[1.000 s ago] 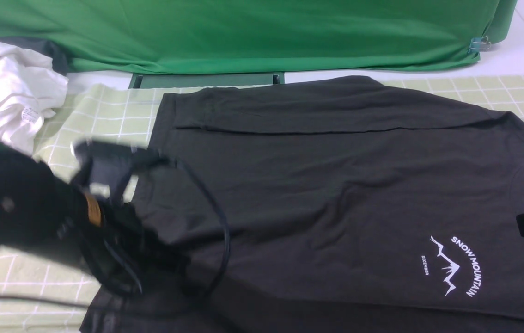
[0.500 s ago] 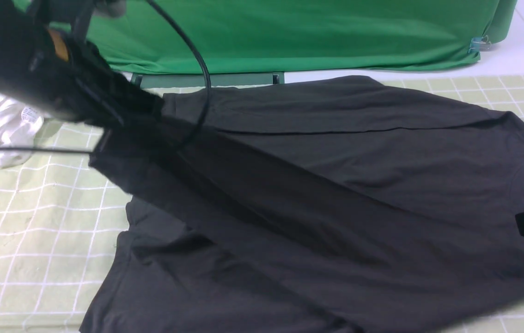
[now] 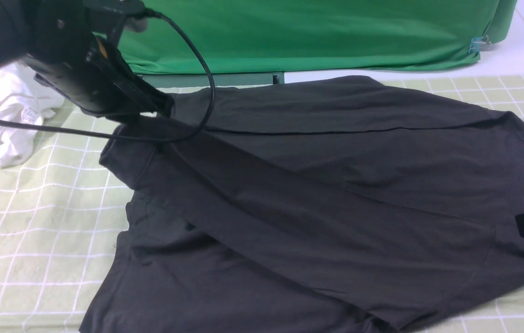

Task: Fold a long-sleeved shirt over a green coffee tablecloth.
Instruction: 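Fold the left side of the black T-shirt inward over its body, then grab the top left corner of the dark shirt with the left gripper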

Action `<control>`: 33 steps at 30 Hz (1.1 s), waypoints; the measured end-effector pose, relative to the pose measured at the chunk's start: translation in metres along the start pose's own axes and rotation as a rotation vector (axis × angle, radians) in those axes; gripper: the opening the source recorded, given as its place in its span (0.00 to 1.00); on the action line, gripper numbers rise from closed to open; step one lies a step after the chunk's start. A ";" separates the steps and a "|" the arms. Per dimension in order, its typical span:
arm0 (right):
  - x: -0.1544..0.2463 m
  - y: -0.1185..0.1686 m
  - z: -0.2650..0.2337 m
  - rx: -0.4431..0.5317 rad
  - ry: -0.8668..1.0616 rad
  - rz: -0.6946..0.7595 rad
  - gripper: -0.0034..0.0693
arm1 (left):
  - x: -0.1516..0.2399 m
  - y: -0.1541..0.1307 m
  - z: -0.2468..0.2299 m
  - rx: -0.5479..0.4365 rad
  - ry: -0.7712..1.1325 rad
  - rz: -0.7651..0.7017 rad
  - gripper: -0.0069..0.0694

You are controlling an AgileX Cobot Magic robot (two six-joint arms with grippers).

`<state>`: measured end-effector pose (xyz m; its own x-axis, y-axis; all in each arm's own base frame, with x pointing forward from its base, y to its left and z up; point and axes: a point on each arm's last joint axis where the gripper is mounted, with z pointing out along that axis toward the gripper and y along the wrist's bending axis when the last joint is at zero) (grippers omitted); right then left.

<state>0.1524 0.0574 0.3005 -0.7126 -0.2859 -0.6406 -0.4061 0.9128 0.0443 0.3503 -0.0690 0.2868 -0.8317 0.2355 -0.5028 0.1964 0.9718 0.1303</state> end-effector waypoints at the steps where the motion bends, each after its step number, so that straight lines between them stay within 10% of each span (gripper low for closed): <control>1: 0.001 0.000 0.000 -0.001 0.008 -0.009 0.16 | 0.000 0.000 0.002 0.000 0.005 0.001 0.13; 9: 0.008 0.001 0.000 -0.017 0.089 -0.039 0.22 | -0.003 0.005 0.009 -0.057 -0.018 0.064 0.35; 17: 0.007 0.017 0.019 -0.136 0.173 -0.129 0.53 | 0.000 0.005 0.004 -0.045 0.019 0.003 0.57; 25: 0.012 0.061 0.088 -0.228 0.386 -0.393 0.62 | 0.050 -0.003 -0.020 0.047 0.189 -0.096 0.16; 33: 0.021 0.074 0.134 -0.219 0.457 -0.474 0.62 | 0.123 -0.017 -0.026 0.158 0.285 -0.195 0.09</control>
<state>0.1839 0.1578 0.1872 -0.5795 -0.7775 -0.2443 -0.8051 0.5927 0.0234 0.2305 -0.0571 0.2450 -0.9682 0.0555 -0.2440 0.0794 0.9928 -0.0893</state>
